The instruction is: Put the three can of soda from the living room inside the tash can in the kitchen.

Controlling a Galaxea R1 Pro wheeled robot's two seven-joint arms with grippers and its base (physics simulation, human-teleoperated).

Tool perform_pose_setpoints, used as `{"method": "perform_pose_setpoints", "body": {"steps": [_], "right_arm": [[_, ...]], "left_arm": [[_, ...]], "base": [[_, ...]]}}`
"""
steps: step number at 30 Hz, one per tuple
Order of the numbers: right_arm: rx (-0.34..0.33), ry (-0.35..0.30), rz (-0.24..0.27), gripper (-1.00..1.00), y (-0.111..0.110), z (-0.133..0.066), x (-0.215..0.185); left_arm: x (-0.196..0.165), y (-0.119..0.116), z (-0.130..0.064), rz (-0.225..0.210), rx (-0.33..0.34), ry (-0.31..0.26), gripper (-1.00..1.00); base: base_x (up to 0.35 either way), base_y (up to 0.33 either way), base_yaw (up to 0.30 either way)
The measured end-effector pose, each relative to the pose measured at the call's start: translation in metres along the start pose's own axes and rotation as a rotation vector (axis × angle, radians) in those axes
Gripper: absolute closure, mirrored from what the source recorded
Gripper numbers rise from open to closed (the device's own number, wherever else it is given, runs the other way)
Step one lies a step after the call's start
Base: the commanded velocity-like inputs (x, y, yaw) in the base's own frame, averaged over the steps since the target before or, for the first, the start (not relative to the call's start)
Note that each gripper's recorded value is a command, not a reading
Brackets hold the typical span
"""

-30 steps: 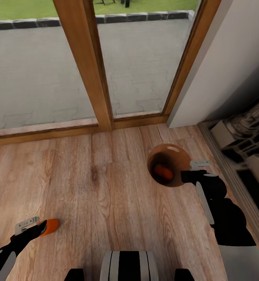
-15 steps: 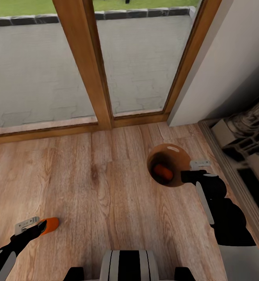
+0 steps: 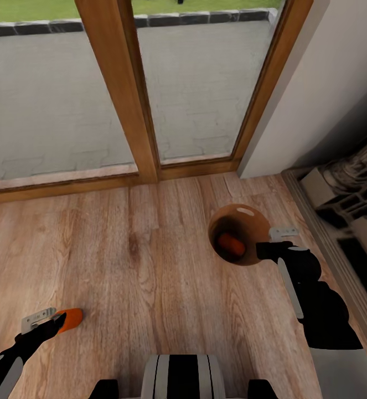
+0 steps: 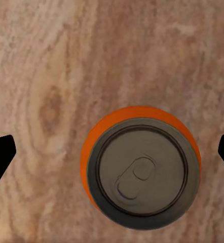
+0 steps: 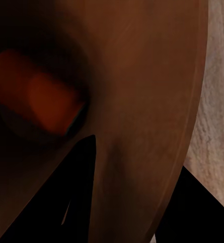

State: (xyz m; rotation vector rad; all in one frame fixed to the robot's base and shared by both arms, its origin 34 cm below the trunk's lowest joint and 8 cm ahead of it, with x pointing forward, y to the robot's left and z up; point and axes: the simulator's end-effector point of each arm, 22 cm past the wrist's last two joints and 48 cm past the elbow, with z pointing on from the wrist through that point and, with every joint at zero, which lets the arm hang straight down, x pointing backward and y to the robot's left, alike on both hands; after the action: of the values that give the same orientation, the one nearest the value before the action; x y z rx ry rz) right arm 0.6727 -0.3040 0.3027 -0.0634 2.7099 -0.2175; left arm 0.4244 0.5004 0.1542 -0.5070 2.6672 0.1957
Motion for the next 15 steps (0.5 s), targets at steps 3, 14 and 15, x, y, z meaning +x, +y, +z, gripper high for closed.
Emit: {"method": "perform_pose_setpoints", "body": {"steps": [3,14,15], "right_arm": [[0.000,0.000,0.000,1.00,0.0000,0.0000,0.0000],[-0.001,0.000,0.001,1.00,0.0013,0.0035,0.0029],[-0.003,0.000,0.002,1.00,0.0018,0.0035,0.0029]], "left_arm": [[0.0000,0.0000,0.0000,0.000,0.000,0.000,-1.00],[0.0029,-0.0001,0.0037,0.000,0.000,0.000,-1.00],[0.0029,-0.0001,0.0037,0.000,0.000,0.000,-1.00]], "base": [[0.000,0.000,0.000],[0.000,-0.005,0.000],[0.000,-0.085,0.000]]}}
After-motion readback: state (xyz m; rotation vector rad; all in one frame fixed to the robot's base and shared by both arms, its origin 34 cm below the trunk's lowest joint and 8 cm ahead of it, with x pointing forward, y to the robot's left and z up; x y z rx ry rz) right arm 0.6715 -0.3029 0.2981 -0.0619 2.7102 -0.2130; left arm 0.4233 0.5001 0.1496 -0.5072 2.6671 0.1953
